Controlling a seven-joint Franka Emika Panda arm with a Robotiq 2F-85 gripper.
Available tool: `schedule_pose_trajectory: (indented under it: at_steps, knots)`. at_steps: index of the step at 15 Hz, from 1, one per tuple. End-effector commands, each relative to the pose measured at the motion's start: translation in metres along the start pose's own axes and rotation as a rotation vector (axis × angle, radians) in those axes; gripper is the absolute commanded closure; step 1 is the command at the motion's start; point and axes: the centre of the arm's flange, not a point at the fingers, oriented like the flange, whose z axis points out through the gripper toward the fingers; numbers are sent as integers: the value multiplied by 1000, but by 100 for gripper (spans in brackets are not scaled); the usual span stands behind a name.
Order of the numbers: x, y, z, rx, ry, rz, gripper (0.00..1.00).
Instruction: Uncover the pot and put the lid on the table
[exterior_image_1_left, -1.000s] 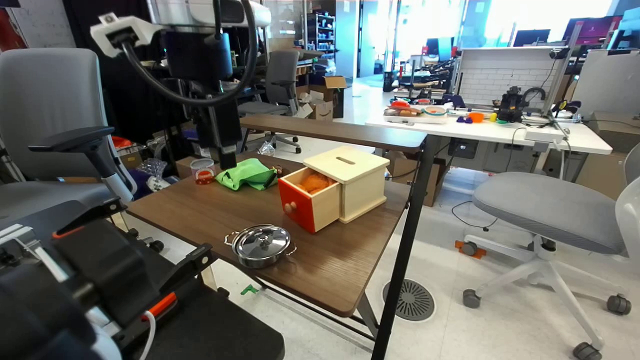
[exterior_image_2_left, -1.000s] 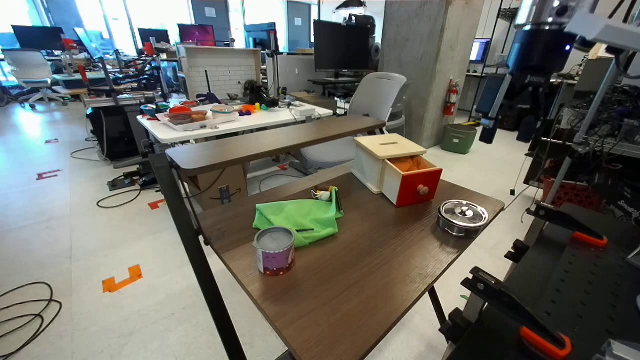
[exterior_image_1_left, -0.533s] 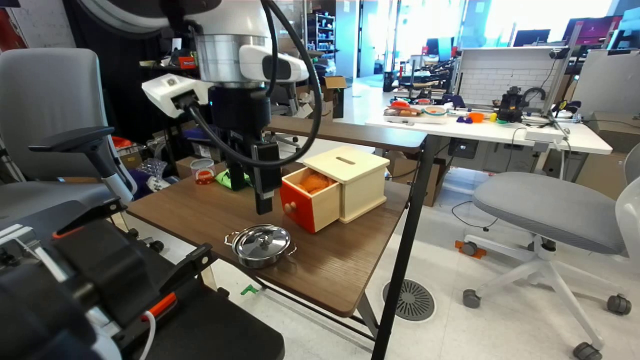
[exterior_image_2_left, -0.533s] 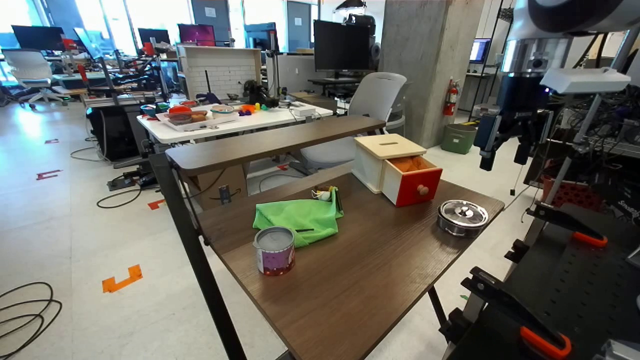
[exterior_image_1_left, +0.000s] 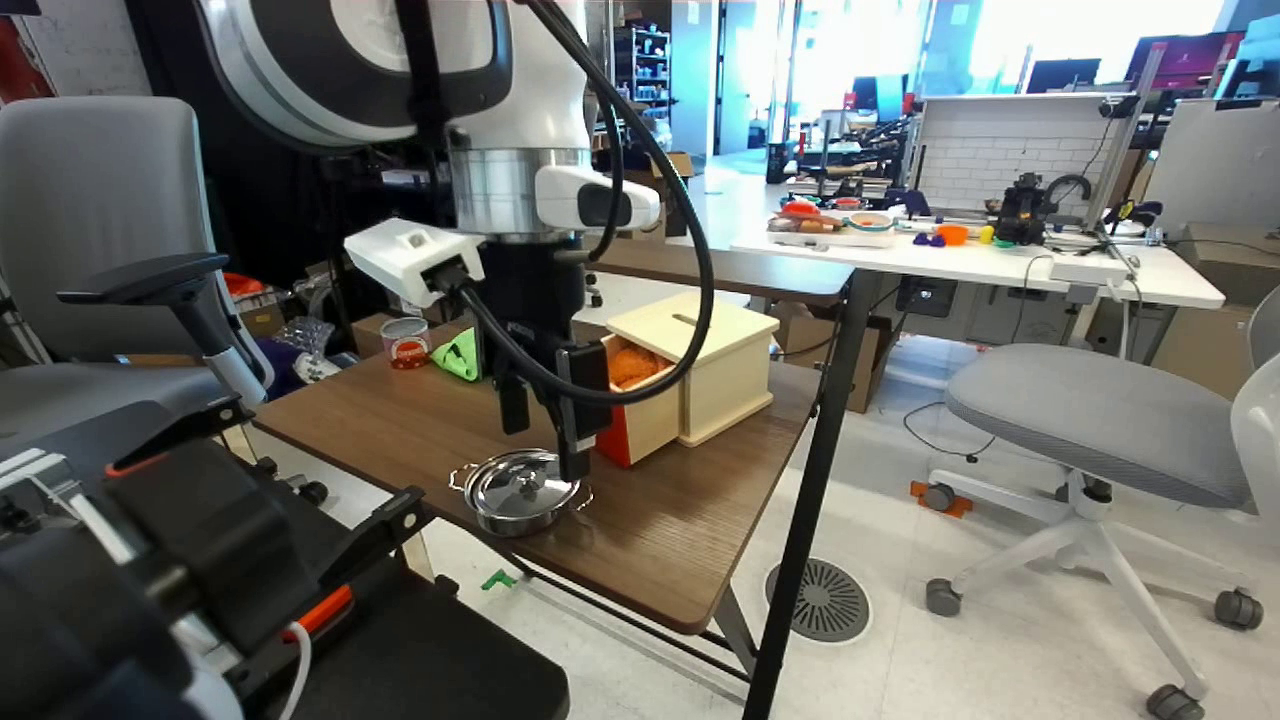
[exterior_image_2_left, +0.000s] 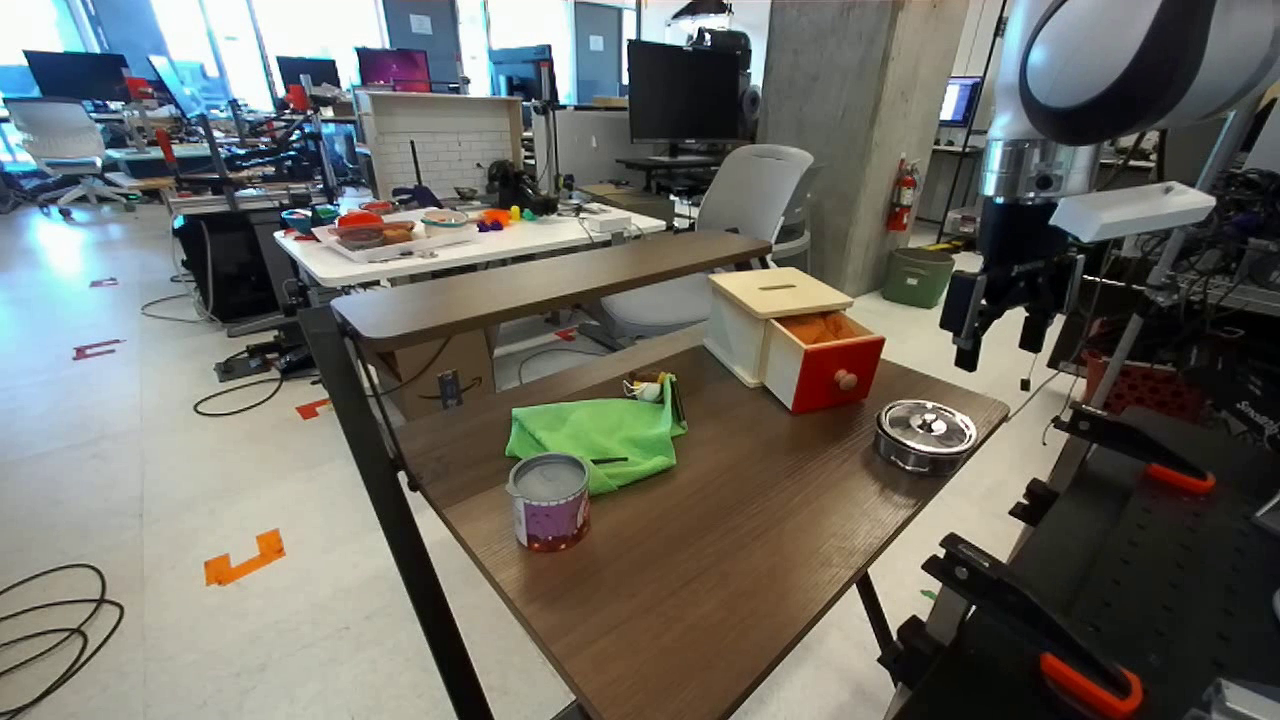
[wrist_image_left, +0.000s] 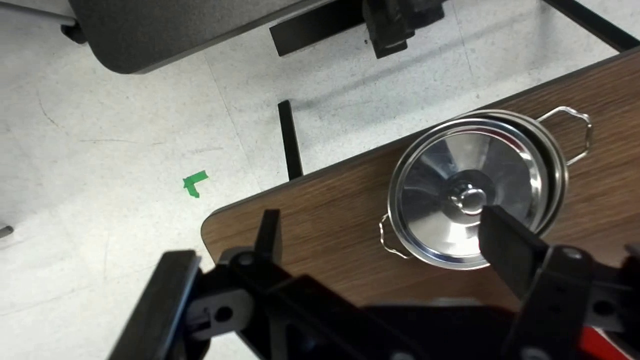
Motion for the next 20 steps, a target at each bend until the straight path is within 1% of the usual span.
schedule_pose_trajectory:
  at_steps: [1, 4, 10, 18, 19, 20]
  knots:
    - [10, -3, 17, -38, 1, -5, 0]
    - [8, -12, 21, -32, -8, -23, 0]
    - [9, -33, 36, -56, -27, -62, 0]
    - [13, -49, 52, -75, -34, -65, 0]
    - [14, -51, 54, -76, -35, -66, 8]
    - [15, -52, 56, -76, -33, -65, 26]
